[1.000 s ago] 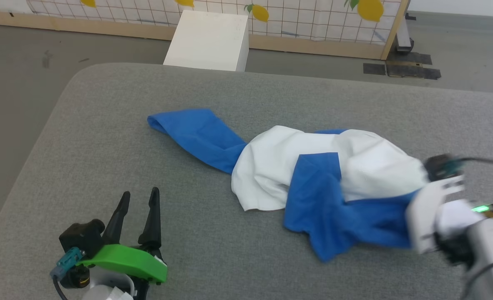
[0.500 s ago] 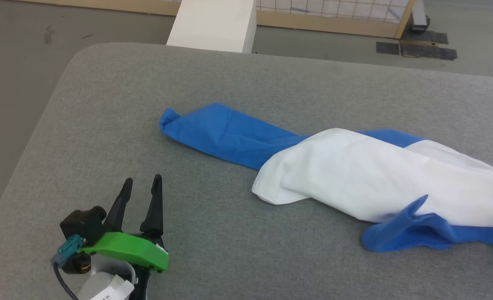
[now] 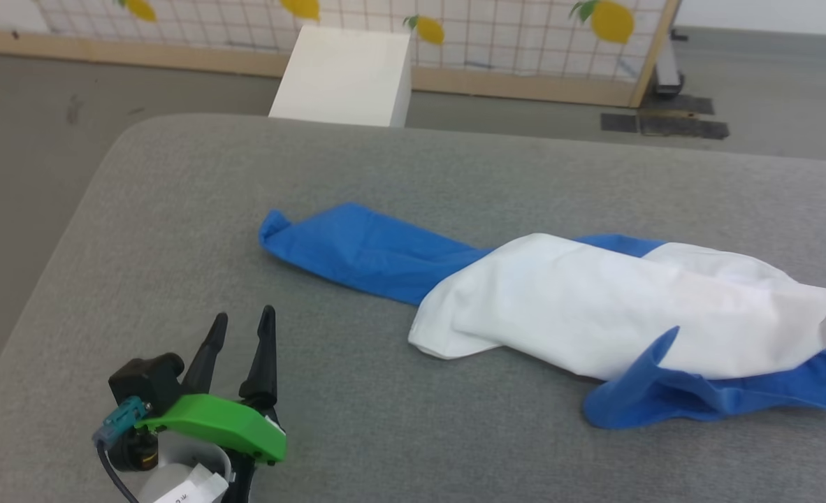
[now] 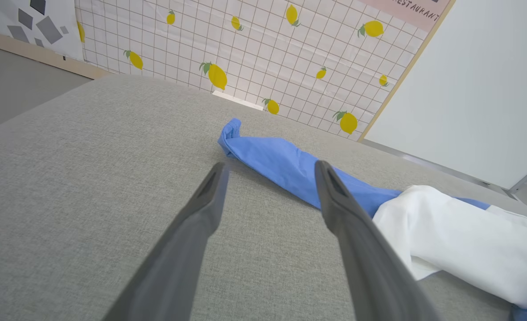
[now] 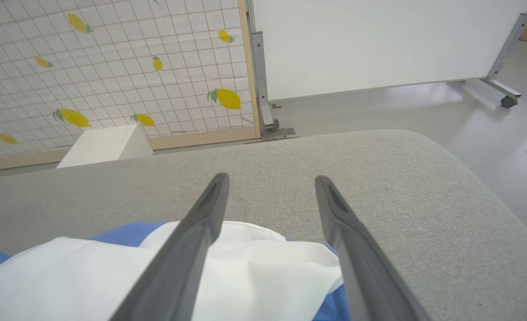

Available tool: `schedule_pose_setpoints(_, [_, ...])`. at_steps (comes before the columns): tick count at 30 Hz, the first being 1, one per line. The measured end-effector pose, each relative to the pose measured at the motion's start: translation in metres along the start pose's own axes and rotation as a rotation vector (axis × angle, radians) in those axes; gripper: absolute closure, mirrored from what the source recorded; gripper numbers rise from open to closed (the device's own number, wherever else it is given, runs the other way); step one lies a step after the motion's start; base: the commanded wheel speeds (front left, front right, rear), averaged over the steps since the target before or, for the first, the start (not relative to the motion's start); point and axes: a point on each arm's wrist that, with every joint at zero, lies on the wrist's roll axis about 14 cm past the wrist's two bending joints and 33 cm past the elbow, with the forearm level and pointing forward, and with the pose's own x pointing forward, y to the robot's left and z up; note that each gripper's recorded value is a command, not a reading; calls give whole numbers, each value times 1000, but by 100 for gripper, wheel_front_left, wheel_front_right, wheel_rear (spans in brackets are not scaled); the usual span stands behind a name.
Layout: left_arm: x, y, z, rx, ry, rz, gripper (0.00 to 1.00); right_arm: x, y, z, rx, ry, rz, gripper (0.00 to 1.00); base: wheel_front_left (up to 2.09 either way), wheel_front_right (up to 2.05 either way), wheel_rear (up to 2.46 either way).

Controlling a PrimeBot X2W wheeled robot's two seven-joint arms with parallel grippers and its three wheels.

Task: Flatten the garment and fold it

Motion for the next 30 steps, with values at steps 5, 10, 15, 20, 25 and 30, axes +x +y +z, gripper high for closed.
schedule_pose_setpoints(5, [1, -17, -3, -31, 8, -33, 0, -44, -5, -16, 87, -76, -4, 0, 0, 0, 0])
schedule_pose_setpoints(10, [5, -43, -18, -84, 80, -82, 0, -79, -27, -40, 172, -73, -37, 0, 0, 0, 0])
schedule_pose_setpoints(15, [21, -83, -34, -88, 194, -170, 0, -96, -36, -45, 215, -87, -51, 0, 0, 0, 0])
schedule_pose_setpoints(20, [44, -134, -68, 47, 511, -294, 0, -101, -43, -43, 209, -97, -70, 0, 0, 0, 0])
schedule_pose_setpoints(25, [51, -134, -106, 275, 838, -292, 0, -94, -38, -44, 195, -85, -62, 0, 0, 0, 0])
schedule_pose_setpoints(30, [42, -101, -149, 488, 1089, -232, 0, -87, -36, -55, 188, -58, -63, 0, 0, 0, 0])
